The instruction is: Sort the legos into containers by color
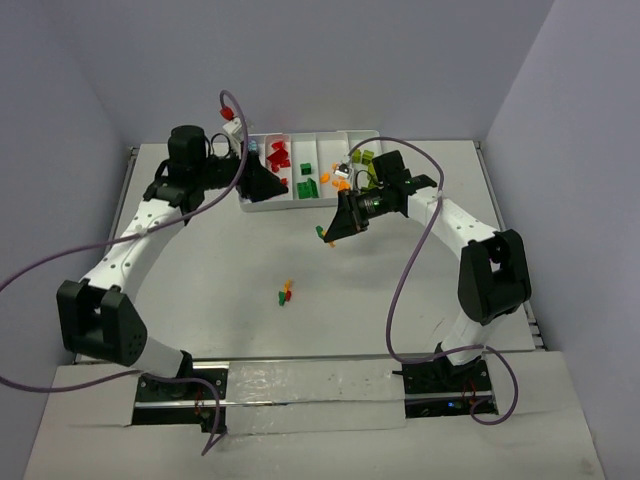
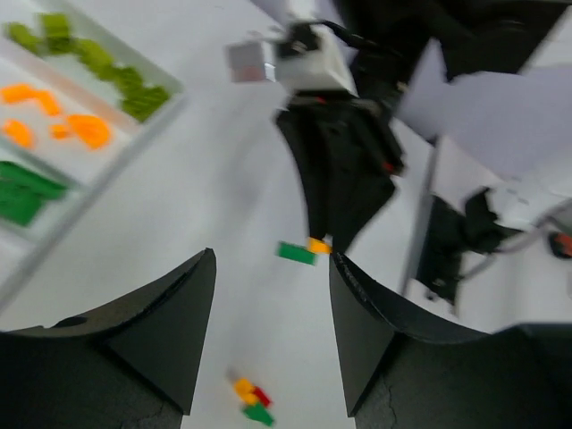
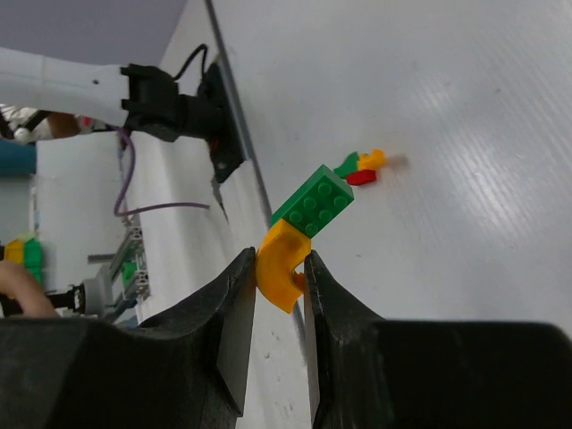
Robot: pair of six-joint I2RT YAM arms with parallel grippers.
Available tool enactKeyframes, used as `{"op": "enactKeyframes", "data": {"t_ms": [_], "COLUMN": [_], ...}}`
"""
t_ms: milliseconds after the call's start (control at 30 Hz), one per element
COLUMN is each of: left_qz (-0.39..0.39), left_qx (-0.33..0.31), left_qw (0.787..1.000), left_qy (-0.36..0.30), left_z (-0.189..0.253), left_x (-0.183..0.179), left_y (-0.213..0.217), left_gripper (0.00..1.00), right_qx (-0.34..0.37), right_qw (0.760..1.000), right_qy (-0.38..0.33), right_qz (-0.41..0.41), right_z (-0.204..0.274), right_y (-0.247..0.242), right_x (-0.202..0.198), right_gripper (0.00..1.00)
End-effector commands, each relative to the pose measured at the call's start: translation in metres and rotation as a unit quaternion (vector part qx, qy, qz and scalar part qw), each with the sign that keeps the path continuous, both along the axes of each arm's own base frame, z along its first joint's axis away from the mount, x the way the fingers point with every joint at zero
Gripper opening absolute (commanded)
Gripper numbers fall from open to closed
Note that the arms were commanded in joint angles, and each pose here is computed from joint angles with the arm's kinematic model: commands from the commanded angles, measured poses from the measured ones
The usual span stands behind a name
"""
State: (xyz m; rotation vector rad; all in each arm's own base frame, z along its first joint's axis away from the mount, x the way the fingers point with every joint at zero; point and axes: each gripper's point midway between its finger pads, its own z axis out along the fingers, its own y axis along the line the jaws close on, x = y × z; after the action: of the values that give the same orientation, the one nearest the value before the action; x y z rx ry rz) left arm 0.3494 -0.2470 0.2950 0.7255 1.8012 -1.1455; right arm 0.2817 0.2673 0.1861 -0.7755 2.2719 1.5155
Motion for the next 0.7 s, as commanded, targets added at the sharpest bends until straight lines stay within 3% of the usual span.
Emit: {"op": "enactKeyframes", "data": {"t_ms": [0, 200, 333, 467, 533, 667], "left_qz": [-0.100, -0.149, -0.149, -0.149, -0.144, -0.166], "left_qx": [-0.056, -0.102, -0.122, -0.156, -0.177, -0.209], "left_qw": [0.984, 0.966, 0.966, 0.957, 0.945, 0.933], "left_qy": [0.133, 0.183, 0.172, 0.192, 0.234, 0.240], "left_z": [-0.025, -0.026, -0.022, -0.017, -0.016, -0.003], "left_x": [-0.050, -0.087, -0.097, -0.099, -0.100, -0.103], "left_y": [-0.011, -0.009, -0.008, -0.011, -0.013, -0.018], "left_gripper": [0.62, 0.60, 0.60, 0.62, 0.64, 0.67], "right_qx": [0.072, 0.081, 0.105, 0.114, 0.114, 0.107], "right_qw": [0.995, 0.984, 0.973, 0.969, 0.967, 0.964], "right_qy": [-0.046, -0.148, -0.193, -0.202, -0.208, -0.217], "right_qz": [0.051, 0.064, 0.064, 0.086, 0.096, 0.110], "right_z": [0.041, 0.064, 0.073, 0.077, 0.079, 0.079], "right_y": [0.008, 0.006, 0.009, 0.016, 0.020, 0.025], "right_x": [-0.012, -0.025, -0.029, -0.038, -0.042, -0.048], "right_gripper": [0.00, 0.00, 0.00, 0.00, 0.00, 0.00]}}
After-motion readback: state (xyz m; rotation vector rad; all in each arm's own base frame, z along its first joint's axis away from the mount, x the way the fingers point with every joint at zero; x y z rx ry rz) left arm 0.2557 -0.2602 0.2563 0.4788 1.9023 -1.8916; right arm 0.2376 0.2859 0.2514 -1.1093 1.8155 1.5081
